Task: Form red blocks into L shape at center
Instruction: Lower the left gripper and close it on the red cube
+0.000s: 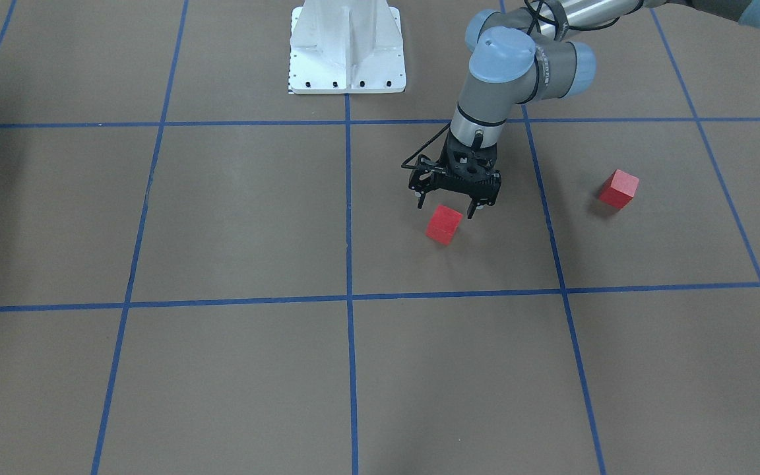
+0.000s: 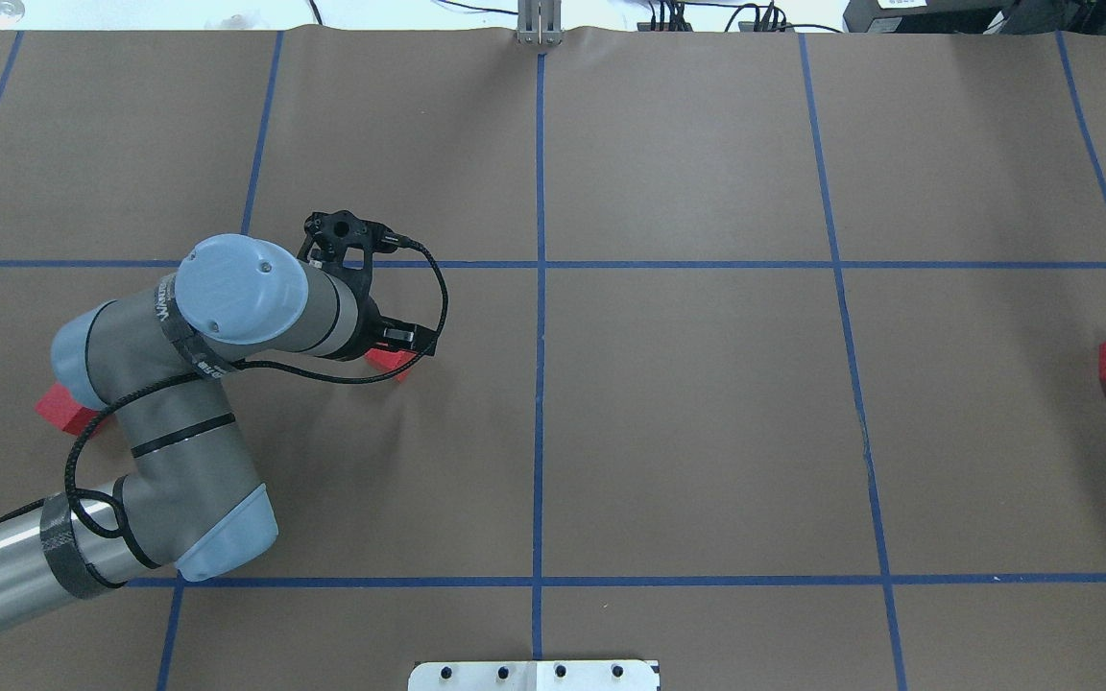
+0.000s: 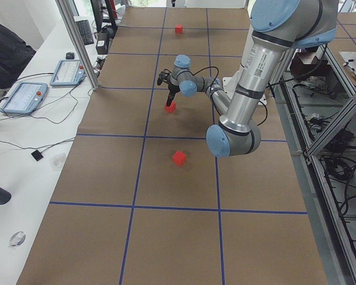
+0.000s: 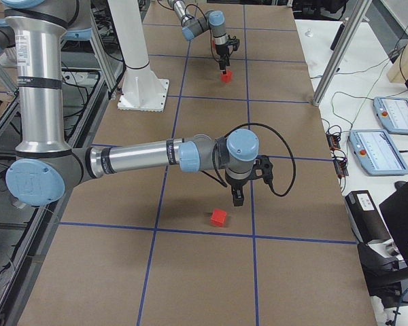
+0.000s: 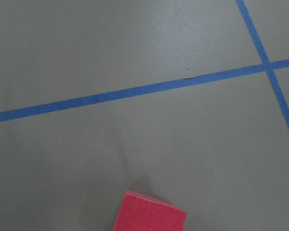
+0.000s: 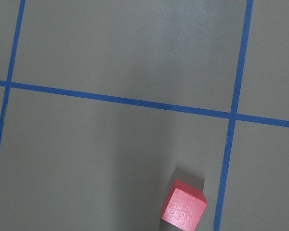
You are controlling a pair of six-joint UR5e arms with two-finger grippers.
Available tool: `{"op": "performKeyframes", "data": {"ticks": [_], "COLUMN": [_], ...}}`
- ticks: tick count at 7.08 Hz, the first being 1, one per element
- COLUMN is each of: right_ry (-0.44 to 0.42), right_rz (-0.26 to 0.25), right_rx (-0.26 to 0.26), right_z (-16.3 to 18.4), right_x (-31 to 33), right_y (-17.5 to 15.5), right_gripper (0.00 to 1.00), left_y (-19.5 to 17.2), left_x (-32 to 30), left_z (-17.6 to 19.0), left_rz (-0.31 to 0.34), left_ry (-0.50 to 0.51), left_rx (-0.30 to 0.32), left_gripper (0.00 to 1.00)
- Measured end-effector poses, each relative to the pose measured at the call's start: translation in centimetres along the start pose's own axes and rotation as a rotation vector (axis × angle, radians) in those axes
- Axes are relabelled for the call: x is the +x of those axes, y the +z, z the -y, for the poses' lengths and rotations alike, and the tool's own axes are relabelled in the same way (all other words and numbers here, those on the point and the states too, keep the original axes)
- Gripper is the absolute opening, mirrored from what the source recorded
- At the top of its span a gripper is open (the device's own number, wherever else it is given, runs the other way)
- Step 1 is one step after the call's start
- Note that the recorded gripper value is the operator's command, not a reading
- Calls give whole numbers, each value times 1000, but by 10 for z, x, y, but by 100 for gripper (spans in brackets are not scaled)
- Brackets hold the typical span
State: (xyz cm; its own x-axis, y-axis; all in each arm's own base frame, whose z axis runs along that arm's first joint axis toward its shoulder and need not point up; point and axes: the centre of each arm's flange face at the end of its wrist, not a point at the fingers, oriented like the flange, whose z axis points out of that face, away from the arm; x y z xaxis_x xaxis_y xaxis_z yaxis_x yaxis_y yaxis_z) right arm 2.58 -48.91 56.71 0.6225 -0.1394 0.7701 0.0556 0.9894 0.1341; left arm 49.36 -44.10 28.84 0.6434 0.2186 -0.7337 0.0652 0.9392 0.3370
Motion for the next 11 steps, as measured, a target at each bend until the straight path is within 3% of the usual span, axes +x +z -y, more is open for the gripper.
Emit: {"op": "performKeyframes", "data": {"ticks": [8,10,11], "right_ry": [8,9,10], "right_rz": [-1,0,0], "right_rx": [-9,-12,-13], "right_z": [-5,-6,-6], "right_x": [5,7,7], "right_y": [4,5,6], "right_gripper": [99,99,99], "left_y": [28,30,31], "left_x": [1,2,2], "left_z": [-10,-12,-13], "left_rz": [-20,-19,-16], "left_ry": [14,15,15], "left_rx": [-7,-10,-12], "left_gripper": [99,93,82]}}
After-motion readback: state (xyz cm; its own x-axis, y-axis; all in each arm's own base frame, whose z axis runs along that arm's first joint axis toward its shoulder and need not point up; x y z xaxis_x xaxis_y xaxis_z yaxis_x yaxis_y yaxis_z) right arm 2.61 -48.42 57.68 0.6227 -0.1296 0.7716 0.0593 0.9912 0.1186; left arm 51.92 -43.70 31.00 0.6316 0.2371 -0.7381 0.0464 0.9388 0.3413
